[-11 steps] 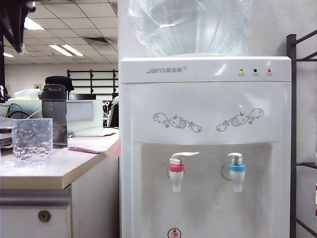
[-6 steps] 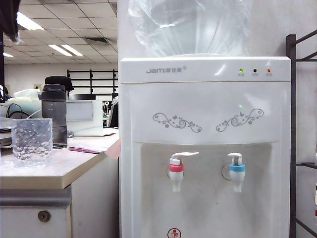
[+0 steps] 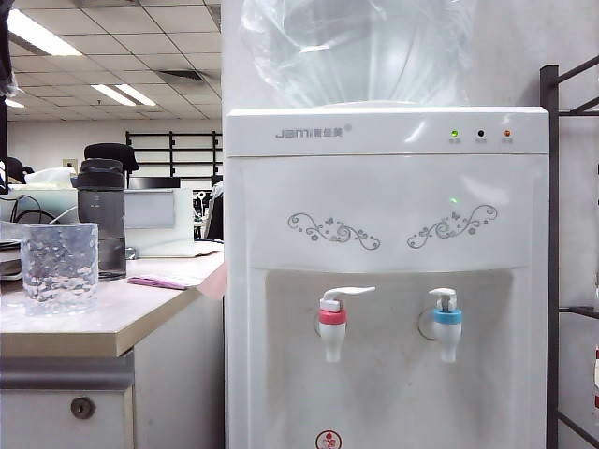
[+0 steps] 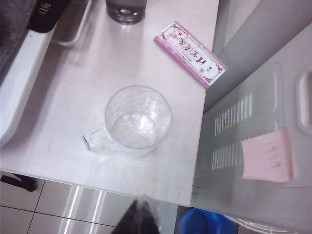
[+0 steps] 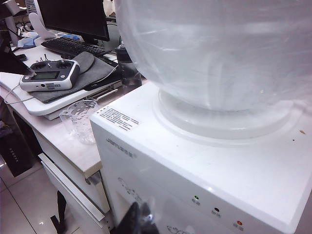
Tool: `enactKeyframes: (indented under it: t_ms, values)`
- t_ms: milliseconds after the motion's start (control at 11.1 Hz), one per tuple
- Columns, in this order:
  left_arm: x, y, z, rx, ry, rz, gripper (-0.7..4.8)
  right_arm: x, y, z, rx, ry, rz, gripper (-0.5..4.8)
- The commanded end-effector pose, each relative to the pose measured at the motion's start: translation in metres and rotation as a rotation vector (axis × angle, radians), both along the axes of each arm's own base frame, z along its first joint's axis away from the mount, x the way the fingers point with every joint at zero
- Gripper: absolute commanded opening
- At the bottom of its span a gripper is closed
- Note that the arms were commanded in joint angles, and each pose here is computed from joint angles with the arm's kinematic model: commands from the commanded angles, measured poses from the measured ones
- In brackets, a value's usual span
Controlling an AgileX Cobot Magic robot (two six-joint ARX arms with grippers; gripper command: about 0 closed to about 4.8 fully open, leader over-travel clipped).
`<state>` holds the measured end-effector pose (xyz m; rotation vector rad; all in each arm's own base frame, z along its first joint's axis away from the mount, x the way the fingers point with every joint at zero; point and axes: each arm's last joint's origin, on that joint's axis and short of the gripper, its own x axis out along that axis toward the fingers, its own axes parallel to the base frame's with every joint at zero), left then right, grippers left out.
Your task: Pick up the plastic mug from the left desk, go to the cold water outlet of the water dispenser, press the vertical switch to get some water, then put the mug back on the desk.
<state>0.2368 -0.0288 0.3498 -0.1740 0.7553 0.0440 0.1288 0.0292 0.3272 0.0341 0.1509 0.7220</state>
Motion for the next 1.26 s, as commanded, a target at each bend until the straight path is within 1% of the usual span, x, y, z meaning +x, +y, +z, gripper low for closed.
enactKeyframes:
  t_ms: [90,180,270,359,449,539,629,719,809,899,989,1078,1168,1258]
  values:
    - [0.000,0.001,-0.001,0.017,-0.001,0.014,-0.06,-0.005,0.004,0.001,0.028,0.003,0.189,-0.05]
    - [0.000,0.001,-0.007,0.017,0.007,0.013,-0.06,-0.007,0.004,0.000,0.028,0.023,0.193,-0.05]
    - [0.000,0.000,-0.020,0.017,0.019,-0.014,-0.06,-0.010,0.003,-0.001,0.026,0.035,0.179,-0.05]
    - [-0.001,-0.001,-0.038,-0.012,0.007,-0.047,-0.05,-0.012,0.003,0.000,0.025,0.028,0.171,-0.05]
    - [-0.002,-0.001,-0.050,-0.019,-0.021,-0.053,-0.04,-0.013,0.003,0.000,0.026,0.024,0.171,-0.05]
    - [-0.013,0.001,-0.098,0.014,-0.110,-0.050,3.50,-0.013,0.003,0.000,0.027,0.025,0.171,-0.05]
    - [-0.026,0.008,-0.162,0.111,-0.208,0.103,2.47,-0.013,0.003,0.000,0.027,0.033,0.172,-0.05]
    - [-0.031,0.012,-0.173,0.165,-0.274,0.182,3.02,-0.013,0.003,0.000,0.028,0.033,0.172,-0.05]
    - [-0.033,0.013,-0.176,0.243,-0.268,0.197,3.33,-0.013,0.003,0.000,0.027,0.033,0.172,-0.05]
    - [-0.028,0.013,-0.173,0.178,-0.348,0.249,3.33,-0.013,0.003,0.000,0.027,0.034,0.172,-0.05]
    - [-0.005,0.010,-0.192,0.172,-0.399,0.259,3.37,-0.013,0.003,-0.001,0.031,0.039,0.174,-0.05]
    - [0.006,0.016,-0.209,0.169,-0.393,0.272,3.42,-0.013,0.003,-0.001,0.030,0.039,0.173,-0.05]
    - [0.010,0.025,-0.216,0.150,-0.382,0.267,3.42,-0.013,0.003,-0.001,0.030,0.039,0.173,-0.05]
    - [0.014,0.055,-0.219,0.153,-0.409,0.135,3.41,-0.013,0.003,-0.001,0.030,0.039,0.171,-0.05]
